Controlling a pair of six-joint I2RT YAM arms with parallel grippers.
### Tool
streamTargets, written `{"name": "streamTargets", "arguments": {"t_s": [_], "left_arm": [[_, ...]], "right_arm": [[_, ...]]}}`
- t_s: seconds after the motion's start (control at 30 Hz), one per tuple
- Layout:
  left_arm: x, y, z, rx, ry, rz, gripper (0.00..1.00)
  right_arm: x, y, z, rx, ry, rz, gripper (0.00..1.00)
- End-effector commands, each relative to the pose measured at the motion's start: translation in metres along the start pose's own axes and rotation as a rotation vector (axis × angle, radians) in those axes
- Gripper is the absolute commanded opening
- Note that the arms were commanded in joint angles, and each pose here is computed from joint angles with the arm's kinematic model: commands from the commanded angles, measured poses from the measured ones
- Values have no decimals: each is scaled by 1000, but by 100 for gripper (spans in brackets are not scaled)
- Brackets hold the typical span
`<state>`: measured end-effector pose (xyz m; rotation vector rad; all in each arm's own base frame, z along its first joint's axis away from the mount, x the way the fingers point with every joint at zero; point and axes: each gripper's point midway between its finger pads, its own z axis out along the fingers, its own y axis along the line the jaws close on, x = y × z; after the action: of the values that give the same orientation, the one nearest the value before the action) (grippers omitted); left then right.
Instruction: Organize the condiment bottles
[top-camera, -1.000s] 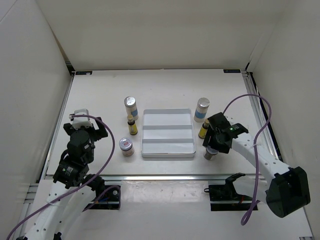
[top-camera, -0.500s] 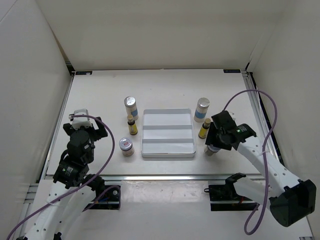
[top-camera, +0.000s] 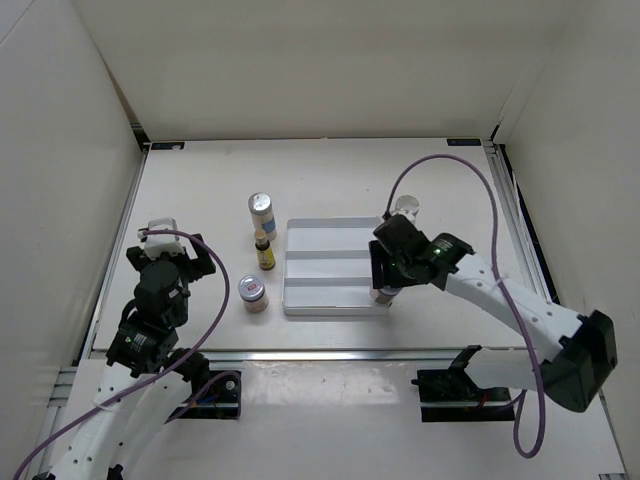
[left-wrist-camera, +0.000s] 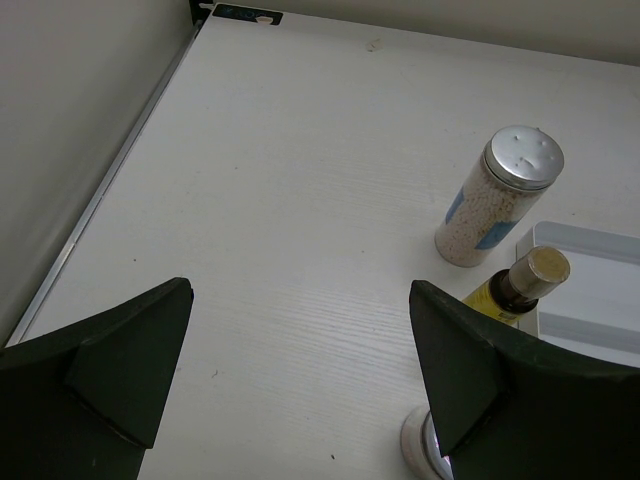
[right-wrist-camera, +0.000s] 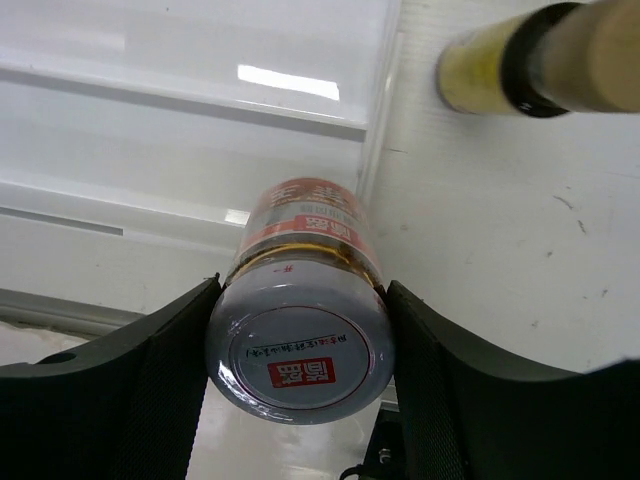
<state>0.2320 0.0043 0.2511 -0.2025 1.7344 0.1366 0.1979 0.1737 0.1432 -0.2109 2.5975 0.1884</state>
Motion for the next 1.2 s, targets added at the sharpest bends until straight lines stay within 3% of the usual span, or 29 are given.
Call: {"name": "streamTargets", "arguments": {"t_s": [0.0,0.43,0.57,0.67,0.7,0.8,0.83,0.93,1.03,1.17], "left_arm": [[1,2,2,-15,-3,0,100],[4,-5,3,17,9,5,100],[3,-17,2,83,11,9,100],[5,-36,1,188,23,17,100],[6,-41,0,220,27,18,100],[-6,-66,-12,354,72,-28,100],[-24,-78,-21,410,75,-106,100],[-9,-94,-20,405,254,-227,100],[34,-100,-13,351,469,-204,100],[64,-108,-17,343,568,-217,100]], "right_arm": [[-31,25,1,-38,-102,-15,18],[-23,40,50,-2,-47,-60,18],[-17,40,57,2,-24,-57,35],[-13,36,57,24,-12,-51,58],[-18,36,55,30,-27,-48,62],[-22,27,48,75,-40,-42,88],[-29,30,41,69,-71,-44,99],[-37,28,24,80,-141,-51,100],[-47,27,4,51,-199,-27,100],[-60,26,-13,44,-243,-28,100]]}}
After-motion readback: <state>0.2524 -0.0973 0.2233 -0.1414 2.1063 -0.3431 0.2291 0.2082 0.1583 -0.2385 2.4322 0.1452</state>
